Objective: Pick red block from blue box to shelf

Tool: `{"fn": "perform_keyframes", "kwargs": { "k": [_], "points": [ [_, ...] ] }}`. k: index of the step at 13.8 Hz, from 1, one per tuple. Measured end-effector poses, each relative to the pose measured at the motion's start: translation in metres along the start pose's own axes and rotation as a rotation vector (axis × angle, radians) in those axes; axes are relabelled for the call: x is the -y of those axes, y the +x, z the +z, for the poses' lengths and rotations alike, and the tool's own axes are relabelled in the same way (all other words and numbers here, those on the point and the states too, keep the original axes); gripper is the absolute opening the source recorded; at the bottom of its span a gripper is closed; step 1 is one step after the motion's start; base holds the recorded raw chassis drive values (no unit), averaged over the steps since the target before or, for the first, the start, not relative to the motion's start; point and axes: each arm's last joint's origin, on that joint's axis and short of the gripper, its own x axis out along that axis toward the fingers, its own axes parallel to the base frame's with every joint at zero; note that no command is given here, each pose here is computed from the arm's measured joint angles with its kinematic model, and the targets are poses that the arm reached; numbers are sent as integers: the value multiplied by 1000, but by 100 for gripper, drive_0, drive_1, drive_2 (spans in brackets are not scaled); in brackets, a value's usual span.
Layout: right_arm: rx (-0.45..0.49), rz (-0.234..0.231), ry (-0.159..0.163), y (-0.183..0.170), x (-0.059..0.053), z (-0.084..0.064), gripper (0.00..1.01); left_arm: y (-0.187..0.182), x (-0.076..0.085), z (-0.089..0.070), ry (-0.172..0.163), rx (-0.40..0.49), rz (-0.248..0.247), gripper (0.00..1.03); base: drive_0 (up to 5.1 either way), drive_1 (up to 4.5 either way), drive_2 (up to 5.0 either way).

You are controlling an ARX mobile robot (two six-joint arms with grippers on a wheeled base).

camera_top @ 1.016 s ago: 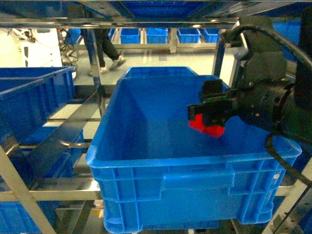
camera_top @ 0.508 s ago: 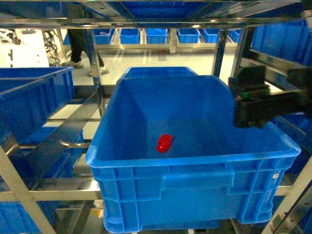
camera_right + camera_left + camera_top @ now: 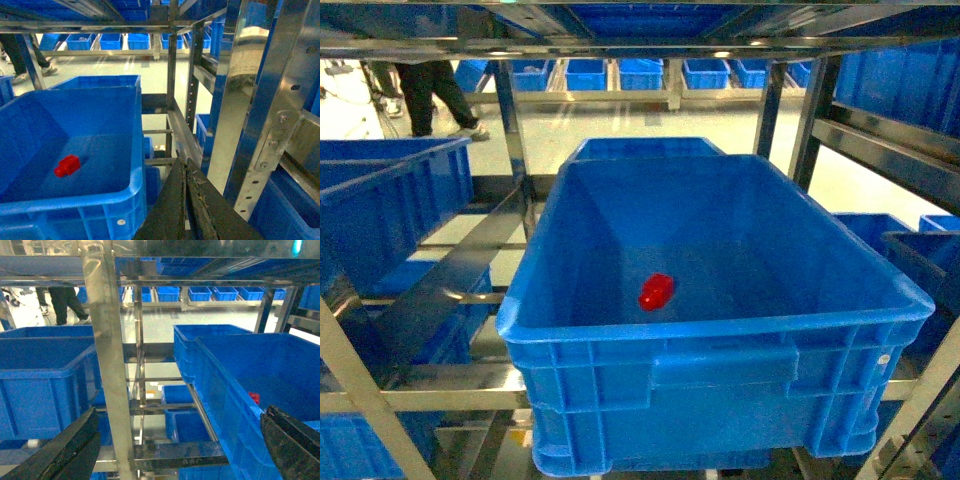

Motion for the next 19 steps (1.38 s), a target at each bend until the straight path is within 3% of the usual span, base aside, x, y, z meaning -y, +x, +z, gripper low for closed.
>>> {"fn": "perform_keyframes", "kwargs": {
  "k": [3,5,19],
  "points": [
    [3,4,1,-16,7,1,2,0,0,0,0,0,0,98,0,0,0],
    [-1,-12,2,-26,19,0,2,0,0,0,0,0,0,98,0,0,0],
    [28,-2,2,-60,19,7,2,0,0,0,0,0,0,98,0,0,0]
  ]
}}
